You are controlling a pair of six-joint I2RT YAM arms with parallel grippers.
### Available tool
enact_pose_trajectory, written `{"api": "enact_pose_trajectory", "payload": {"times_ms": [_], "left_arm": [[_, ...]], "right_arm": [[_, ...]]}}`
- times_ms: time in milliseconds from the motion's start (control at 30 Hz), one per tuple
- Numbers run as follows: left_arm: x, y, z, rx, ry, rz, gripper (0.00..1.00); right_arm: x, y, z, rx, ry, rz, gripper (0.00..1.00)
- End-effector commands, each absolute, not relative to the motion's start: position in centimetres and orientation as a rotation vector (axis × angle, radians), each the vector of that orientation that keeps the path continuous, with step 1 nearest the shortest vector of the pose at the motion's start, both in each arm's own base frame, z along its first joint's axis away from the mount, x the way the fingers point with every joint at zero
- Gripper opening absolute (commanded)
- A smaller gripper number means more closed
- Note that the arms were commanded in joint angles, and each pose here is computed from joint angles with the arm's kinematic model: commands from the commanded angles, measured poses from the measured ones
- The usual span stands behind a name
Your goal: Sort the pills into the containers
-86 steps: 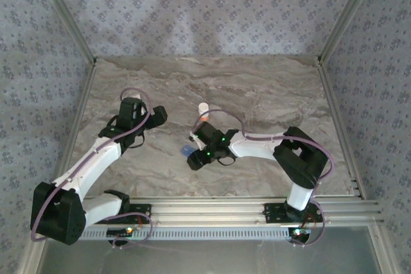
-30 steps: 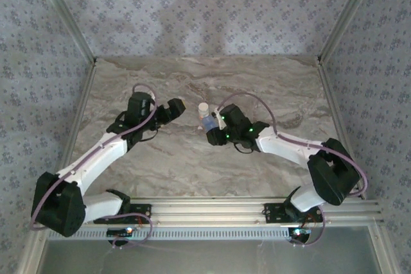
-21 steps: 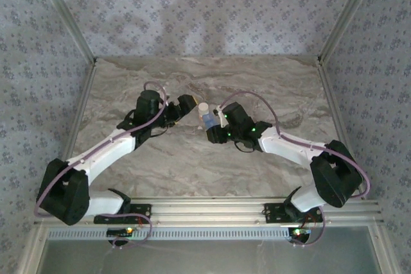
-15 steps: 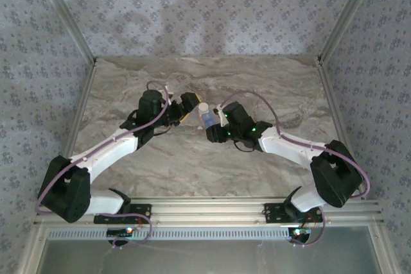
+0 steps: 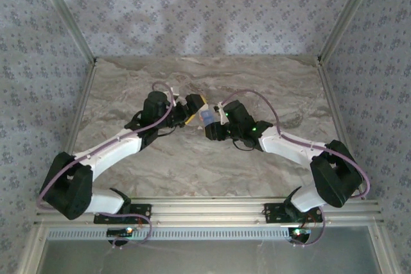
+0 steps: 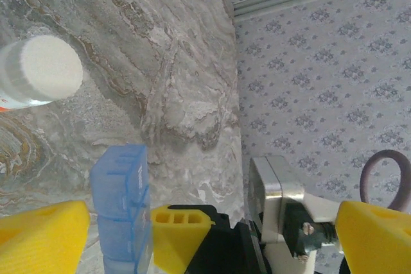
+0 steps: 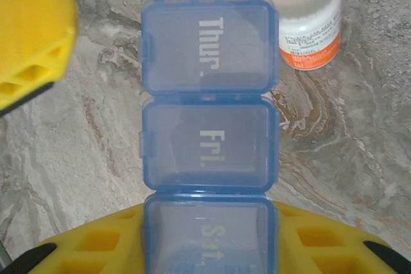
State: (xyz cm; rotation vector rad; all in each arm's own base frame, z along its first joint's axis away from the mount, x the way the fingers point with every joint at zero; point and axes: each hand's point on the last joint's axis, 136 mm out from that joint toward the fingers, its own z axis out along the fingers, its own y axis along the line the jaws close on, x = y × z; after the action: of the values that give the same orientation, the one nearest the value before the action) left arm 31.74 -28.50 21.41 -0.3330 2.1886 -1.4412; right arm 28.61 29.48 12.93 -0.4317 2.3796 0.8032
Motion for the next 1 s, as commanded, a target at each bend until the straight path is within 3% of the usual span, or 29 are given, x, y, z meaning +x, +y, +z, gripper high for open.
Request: {"api": "enact_pose_trajectory", "payload": {"times_ms": [0, 967], "left_arm": [[31.9, -29.1, 21.9, -0.319, 2.165, -1.472, 0.98], [32.0, -30.6, 22.6, -0.294, 2.151, -1.513, 0.98]], "right_arm": [[29.3, 30.4, 14.3, -0.408, 2.344, 0.862, 0.42], [28.9, 31.6, 13.5, -0.41, 2.357, 0.907, 0.42]]}}
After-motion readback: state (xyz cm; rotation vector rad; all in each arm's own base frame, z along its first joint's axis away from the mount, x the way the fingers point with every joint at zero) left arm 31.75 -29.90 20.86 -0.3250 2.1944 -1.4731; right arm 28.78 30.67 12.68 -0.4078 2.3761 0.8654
